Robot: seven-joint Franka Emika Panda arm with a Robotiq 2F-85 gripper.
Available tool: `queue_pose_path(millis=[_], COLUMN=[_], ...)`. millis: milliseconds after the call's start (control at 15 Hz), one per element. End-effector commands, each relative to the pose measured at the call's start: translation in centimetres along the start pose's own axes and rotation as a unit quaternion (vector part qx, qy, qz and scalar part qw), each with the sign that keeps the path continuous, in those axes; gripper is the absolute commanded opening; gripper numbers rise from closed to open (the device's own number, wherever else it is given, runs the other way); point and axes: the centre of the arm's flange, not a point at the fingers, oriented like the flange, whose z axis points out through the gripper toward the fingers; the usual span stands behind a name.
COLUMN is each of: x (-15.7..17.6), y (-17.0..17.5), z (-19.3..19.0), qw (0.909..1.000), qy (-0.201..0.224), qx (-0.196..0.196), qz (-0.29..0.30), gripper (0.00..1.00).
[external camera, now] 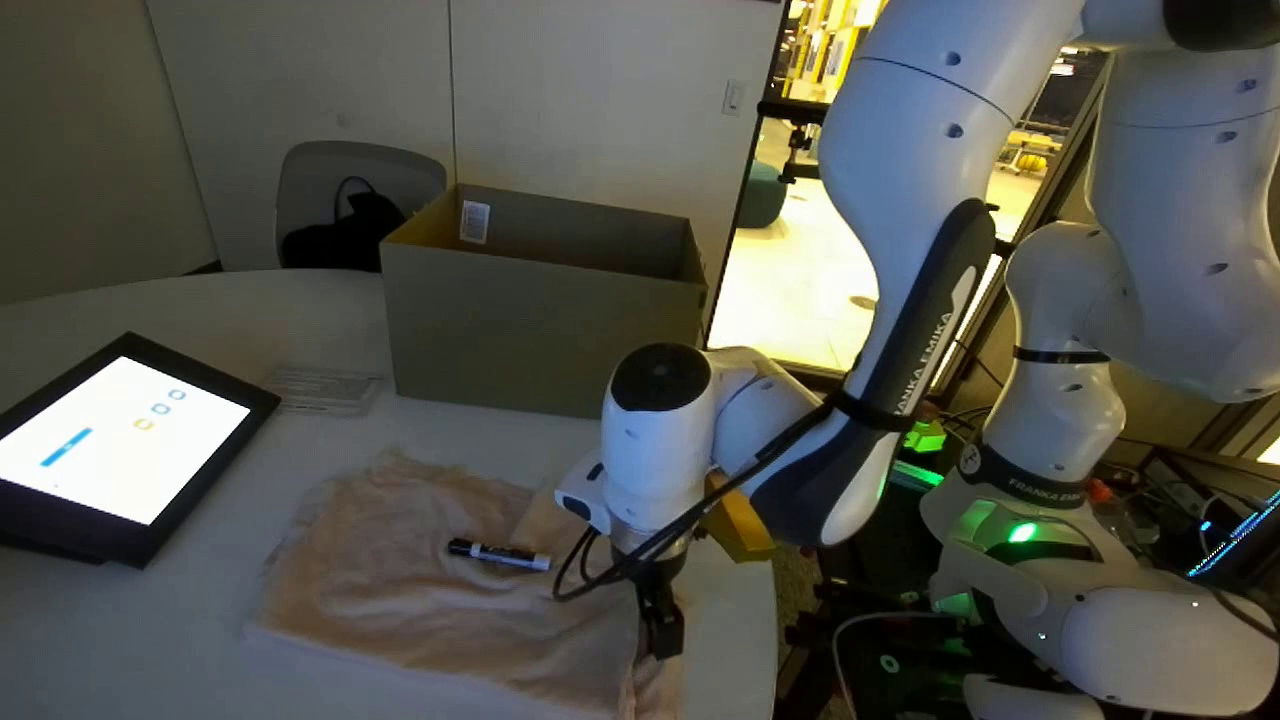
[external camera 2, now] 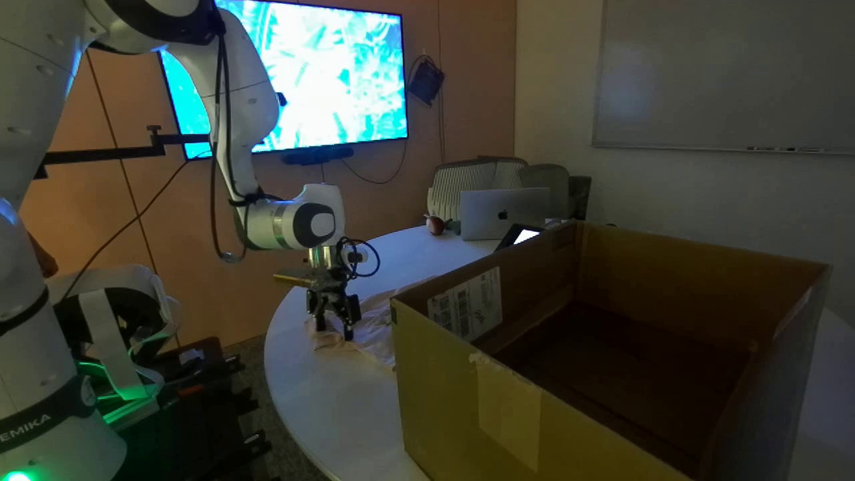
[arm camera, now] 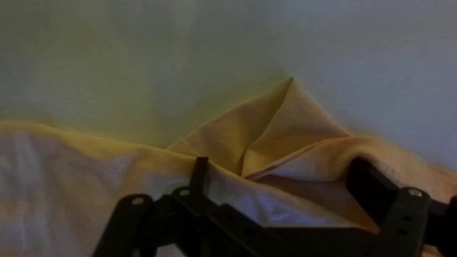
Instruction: Put the marker on the cloth and wrap it up, the put the cloth in the box
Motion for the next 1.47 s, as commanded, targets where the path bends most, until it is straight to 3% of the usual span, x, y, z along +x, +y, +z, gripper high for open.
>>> queue_pose_path(millis=[0,333,800,1400], x=[-0.8,-0.3,0.9,2.3], y=[0.0,-1.3,-5.6,-7.3], z=[-1.1,-2.2,-5.7,-3.3], qw=[0.995,0.9761,0.9594,0.9558], qy=[0.009,0.023,0.067,0.062], qx=[-0.005,-0.016,0.04,0.027], qz=[-0.1,-0.216,-0.271,-0.286], gripper=[1.0,1.0,1.0,1.0])
